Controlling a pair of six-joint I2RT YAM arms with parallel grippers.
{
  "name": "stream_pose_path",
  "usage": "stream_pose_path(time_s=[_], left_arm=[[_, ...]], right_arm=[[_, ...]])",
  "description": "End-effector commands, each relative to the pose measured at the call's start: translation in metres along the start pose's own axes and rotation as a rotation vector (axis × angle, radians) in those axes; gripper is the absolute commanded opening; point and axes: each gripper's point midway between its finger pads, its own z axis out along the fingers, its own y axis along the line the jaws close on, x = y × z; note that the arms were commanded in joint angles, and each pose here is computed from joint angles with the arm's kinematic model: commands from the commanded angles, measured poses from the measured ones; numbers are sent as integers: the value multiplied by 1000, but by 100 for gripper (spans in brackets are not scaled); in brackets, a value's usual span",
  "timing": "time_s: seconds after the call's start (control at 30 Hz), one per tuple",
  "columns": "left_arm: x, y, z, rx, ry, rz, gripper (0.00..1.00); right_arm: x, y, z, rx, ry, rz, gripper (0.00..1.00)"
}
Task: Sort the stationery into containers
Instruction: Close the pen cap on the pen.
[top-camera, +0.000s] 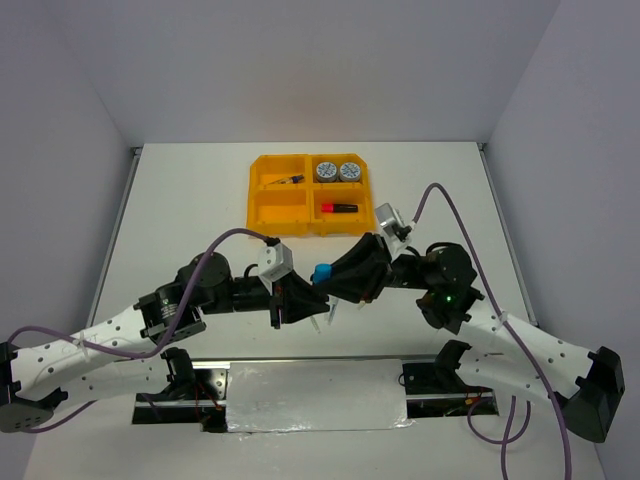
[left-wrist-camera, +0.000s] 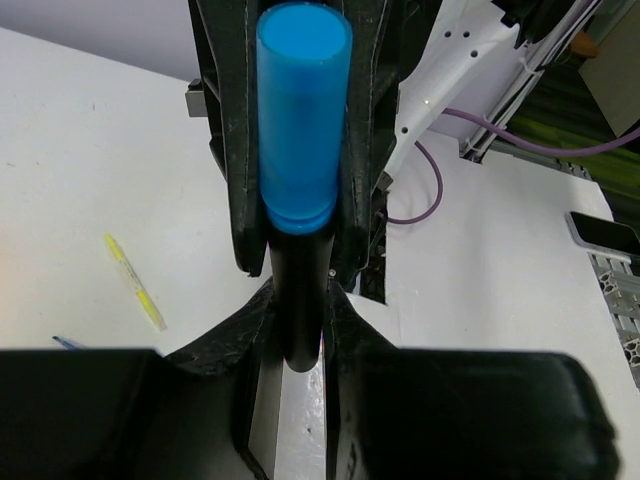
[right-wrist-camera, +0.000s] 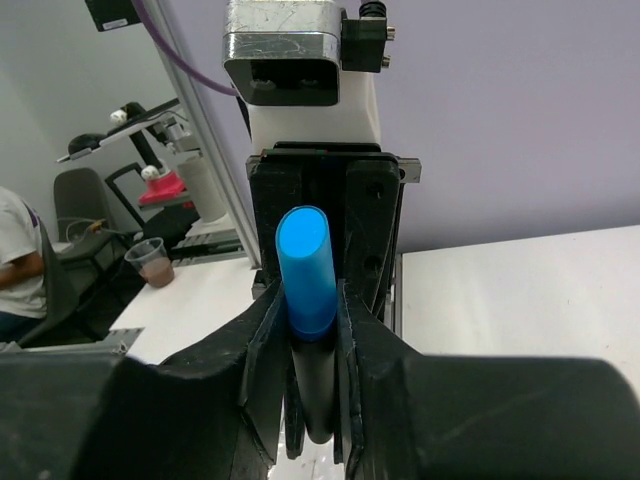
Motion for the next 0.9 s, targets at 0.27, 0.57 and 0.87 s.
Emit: stream_pose_path(time_s=[0.27,0.57,0.87], left_arm=[[-41,-9,-1,13,-103,35,0],[-29,-15,2,74,-79,61,0],[-22,-15,2,78,-60,53,0]], right_arm=[[-3,9,-6,-17,-20,-35,79],[-33,1,-6,96,-54,-121,87],[-58,5,-1,108,-84,-164,76]])
